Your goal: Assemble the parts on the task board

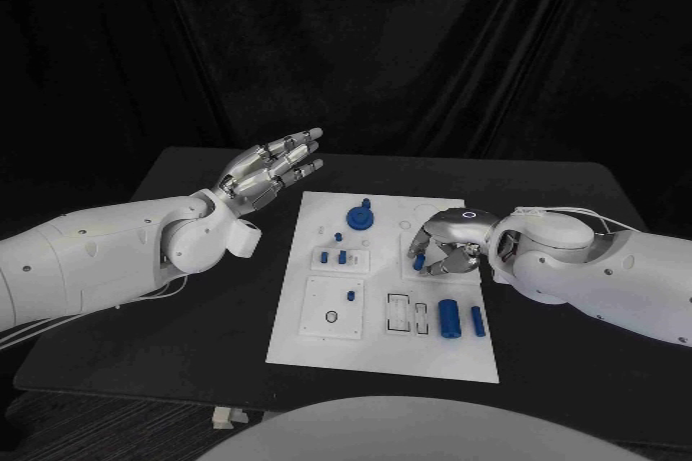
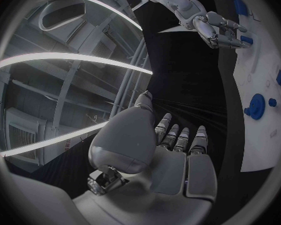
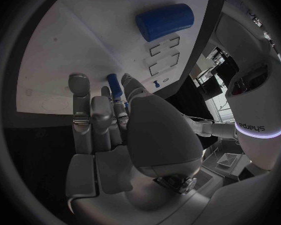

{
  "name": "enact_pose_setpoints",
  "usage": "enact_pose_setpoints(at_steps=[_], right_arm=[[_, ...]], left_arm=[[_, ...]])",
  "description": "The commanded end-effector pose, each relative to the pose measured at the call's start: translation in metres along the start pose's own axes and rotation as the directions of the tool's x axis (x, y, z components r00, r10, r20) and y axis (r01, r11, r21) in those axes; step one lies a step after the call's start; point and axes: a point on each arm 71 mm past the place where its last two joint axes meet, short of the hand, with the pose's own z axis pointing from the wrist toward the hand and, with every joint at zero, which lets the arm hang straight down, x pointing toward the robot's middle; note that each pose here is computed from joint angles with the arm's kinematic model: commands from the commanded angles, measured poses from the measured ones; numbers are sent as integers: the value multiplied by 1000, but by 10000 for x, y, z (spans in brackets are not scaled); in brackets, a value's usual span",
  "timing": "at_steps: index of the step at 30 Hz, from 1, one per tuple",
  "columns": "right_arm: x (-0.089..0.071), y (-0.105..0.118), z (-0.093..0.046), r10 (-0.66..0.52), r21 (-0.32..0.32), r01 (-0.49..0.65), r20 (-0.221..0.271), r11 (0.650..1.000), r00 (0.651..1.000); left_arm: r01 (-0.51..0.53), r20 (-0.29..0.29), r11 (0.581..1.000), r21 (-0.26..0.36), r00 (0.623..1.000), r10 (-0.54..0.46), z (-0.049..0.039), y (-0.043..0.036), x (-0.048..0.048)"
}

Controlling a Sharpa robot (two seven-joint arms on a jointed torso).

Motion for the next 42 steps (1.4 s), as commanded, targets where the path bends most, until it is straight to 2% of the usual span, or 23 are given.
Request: enact_pose_setpoints(at_steps=[1,11,24,32,38,42], right_arm=[[13,14,10,1,-12,-1,7,1000,1000],[24,29,27,0,-15,0,24,1000,1000],[-71,89,-60,-39,-38,46,153,998,987],[-324,263,-161,-58,-83,78,226,994,973],[-429,492,-174,-53,-125,80,208,989,977],[-431,683,-80,-49,-162,75,161,984,986]], left_arm=[[-10,0,997,71,1000,10,-2,-34,8],[-7,1,998,70,1000,7,-23,-17,-1],[17,-24,999,44,1000,-16,-33,17,16],[22,-28,999,30,999,-21,-31,34,21],[14,-18,999,31,1000,-13,-20,56,22],[3,0,1000,29,1000,-3,-24,96,26]])
